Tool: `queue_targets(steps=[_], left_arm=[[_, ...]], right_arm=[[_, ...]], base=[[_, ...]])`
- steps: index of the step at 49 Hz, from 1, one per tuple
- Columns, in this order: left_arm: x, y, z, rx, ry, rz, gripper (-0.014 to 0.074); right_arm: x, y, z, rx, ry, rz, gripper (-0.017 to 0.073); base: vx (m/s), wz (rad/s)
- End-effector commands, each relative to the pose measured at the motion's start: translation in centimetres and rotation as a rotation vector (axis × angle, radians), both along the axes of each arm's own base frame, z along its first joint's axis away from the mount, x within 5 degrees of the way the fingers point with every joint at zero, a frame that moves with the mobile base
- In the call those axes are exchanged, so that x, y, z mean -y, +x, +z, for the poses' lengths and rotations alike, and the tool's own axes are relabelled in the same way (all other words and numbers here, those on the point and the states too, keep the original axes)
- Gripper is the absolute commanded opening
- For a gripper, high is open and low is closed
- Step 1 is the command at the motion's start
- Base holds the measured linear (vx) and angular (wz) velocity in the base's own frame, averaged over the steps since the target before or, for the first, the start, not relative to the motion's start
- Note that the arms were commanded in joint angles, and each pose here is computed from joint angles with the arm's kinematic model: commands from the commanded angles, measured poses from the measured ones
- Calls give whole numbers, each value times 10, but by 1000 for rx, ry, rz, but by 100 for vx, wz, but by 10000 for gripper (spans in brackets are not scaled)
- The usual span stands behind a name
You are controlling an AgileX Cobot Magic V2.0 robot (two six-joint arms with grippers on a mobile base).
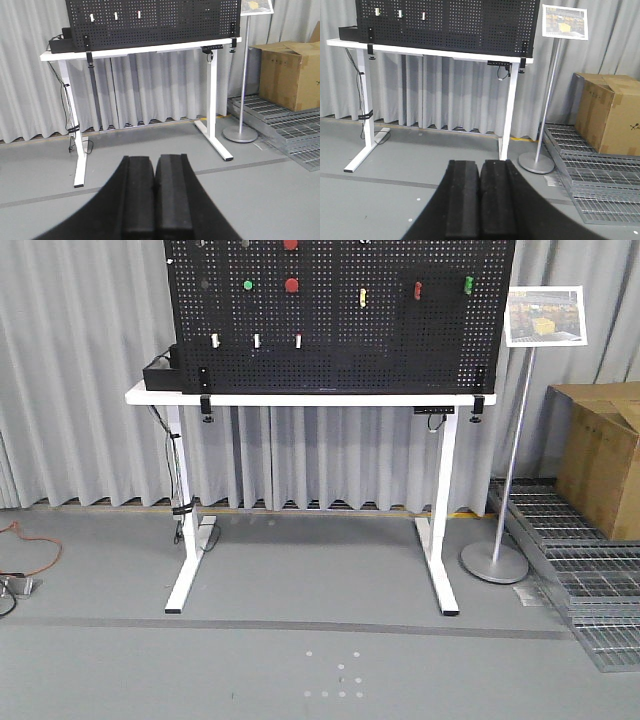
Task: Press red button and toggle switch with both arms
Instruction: 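Drive the base forward up to the black pegboard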
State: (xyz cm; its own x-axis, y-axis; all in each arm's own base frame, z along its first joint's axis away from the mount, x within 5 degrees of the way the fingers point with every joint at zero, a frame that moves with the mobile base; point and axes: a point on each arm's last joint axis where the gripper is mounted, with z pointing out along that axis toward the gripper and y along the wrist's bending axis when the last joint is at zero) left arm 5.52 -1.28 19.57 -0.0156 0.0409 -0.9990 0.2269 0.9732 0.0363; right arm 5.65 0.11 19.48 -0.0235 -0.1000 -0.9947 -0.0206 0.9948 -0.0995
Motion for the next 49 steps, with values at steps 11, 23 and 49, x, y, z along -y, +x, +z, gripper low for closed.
queue_targets(steps=[11, 23, 49], left_arm=[[0, 0, -3, 62, -26, -2, 2], [0, 0, -3, 62, -26, -2, 2], [0, 0, -3, 62, -26, -2, 2]], right_arm=[[0, 0, 4, 81, -6, -1, -3], [0, 0, 4, 81, -6, -1, -3], [0, 0, 4, 82, -5, -1, -3]], base=[[0, 0], [0, 1], [7, -2]])
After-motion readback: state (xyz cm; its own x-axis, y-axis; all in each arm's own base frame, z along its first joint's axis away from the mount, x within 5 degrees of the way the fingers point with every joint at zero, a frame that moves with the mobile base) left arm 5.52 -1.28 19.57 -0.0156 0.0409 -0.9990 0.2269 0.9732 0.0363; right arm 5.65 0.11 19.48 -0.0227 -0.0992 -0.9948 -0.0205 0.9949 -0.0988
